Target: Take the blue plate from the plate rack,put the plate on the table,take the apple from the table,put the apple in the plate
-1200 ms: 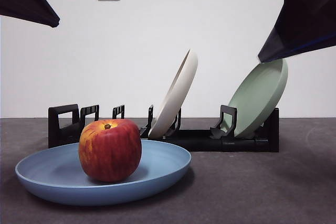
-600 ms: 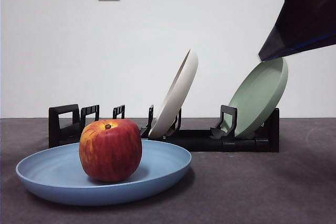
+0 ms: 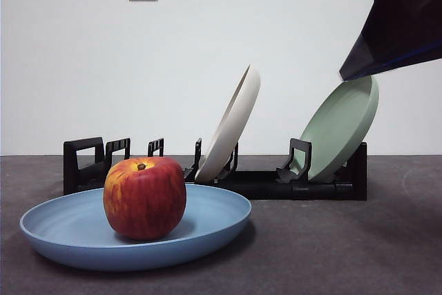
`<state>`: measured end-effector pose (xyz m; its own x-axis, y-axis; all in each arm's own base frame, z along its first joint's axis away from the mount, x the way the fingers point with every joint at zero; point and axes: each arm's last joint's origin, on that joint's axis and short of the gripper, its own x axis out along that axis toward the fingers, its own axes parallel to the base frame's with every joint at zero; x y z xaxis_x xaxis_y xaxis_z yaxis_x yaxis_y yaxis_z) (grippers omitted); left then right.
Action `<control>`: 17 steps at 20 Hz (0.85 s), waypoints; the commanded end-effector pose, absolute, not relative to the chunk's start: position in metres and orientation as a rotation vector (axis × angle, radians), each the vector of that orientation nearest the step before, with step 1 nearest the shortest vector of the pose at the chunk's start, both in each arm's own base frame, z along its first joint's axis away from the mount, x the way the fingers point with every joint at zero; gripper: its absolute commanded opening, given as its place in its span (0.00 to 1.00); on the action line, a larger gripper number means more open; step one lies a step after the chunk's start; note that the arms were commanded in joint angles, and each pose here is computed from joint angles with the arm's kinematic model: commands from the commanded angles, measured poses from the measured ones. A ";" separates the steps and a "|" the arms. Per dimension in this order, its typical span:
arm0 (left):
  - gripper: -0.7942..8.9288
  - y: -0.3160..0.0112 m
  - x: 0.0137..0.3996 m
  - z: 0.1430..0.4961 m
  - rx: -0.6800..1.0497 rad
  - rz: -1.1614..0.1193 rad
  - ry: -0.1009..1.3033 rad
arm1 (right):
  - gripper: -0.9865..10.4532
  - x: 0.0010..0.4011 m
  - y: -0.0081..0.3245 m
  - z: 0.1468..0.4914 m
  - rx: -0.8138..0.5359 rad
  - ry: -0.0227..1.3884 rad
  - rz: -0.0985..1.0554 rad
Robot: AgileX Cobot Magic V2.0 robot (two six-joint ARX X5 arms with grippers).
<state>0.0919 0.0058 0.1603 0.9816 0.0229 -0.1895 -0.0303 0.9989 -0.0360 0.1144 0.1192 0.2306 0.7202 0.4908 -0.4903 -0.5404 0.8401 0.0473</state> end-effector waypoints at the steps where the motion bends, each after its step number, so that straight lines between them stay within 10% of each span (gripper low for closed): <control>1: 0.08 0.008 0.093 0.153 -0.029 0.042 0.197 | 0.09 0.114 0.119 0.231 -0.090 0.510 0.567; 17: 0.08 0.008 0.094 0.148 -0.042 0.054 0.206 | 0.09 0.114 0.119 0.231 -0.090 0.510 0.567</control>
